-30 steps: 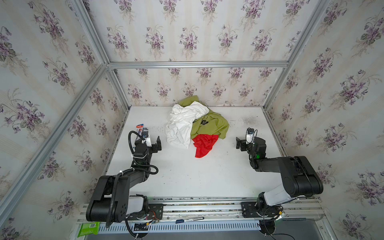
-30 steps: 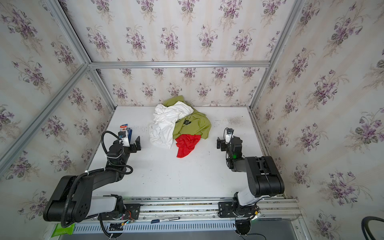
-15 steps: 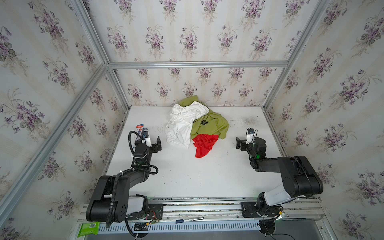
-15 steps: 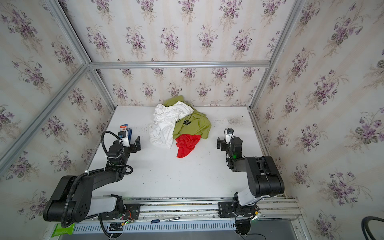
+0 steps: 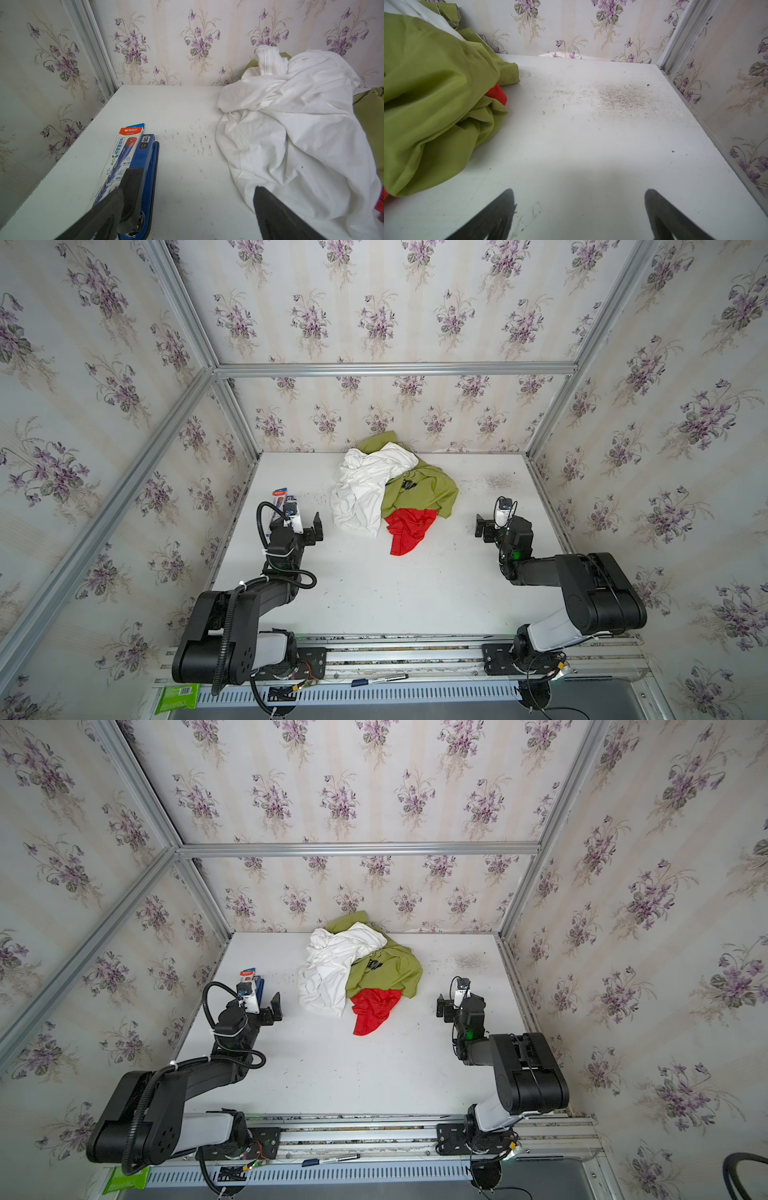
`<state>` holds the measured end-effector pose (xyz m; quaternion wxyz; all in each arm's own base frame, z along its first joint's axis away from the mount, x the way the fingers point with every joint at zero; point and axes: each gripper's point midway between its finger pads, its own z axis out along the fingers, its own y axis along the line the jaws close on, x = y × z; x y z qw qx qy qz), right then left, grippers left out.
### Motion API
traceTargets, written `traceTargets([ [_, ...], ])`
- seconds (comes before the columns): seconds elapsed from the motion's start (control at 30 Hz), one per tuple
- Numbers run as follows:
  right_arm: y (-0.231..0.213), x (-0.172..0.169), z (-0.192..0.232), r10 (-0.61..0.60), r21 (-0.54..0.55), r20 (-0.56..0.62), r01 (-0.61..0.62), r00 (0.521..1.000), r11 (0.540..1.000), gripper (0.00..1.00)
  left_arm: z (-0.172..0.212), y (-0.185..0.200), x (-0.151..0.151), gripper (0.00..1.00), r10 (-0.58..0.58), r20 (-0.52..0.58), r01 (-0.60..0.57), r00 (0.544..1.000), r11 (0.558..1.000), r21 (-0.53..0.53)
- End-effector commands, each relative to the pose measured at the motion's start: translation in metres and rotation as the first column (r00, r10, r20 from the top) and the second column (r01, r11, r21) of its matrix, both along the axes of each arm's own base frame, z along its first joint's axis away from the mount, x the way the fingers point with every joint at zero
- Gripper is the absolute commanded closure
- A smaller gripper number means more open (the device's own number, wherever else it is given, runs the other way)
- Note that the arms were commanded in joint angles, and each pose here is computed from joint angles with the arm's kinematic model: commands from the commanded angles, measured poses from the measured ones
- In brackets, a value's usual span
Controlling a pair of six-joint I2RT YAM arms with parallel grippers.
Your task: Pick out a specific cloth from the pile
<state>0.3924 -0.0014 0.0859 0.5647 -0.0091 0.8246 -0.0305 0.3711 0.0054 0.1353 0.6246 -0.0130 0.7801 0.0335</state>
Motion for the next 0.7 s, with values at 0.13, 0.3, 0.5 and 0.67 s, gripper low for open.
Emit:
traceTargets([
  [0.13, 0.001, 0.002, 0.011, -0.003, 0.003, 0.051, 0.003, 0.999, 1.0, 0.0, 0.01, -0.001, 0.002, 0.0, -0.007, 0.033, 0.006, 0.999, 1.0, 0.006],
  [0.3, 0.005, -0.001, 0.014, 0.016, -0.004, 0.074, -0.016, 0.997, 1.0, 0.0, 0.031, 0.009, 0.003, 0.0, 0.077, -0.012, -0.077, 0.997, 0.997, 0.016],
  [0.5, 0.012, -0.007, 0.042, 0.023, -0.061, 0.053, -0.02, 0.998, 0.998, 0.0, 0.064, 0.004, -0.004, 0.0, 0.086, 0.017, -0.085, 0.996, 0.996, -0.041],
  [0.67, 0.03, -0.023, 0.082, 0.006, -0.03, 0.089, -0.003, 0.996, 1.0, 0.0, 0.079, -0.015, -0.01, 0.0, 0.053, -0.08, -0.068, 0.995, 0.977, -0.202],
])
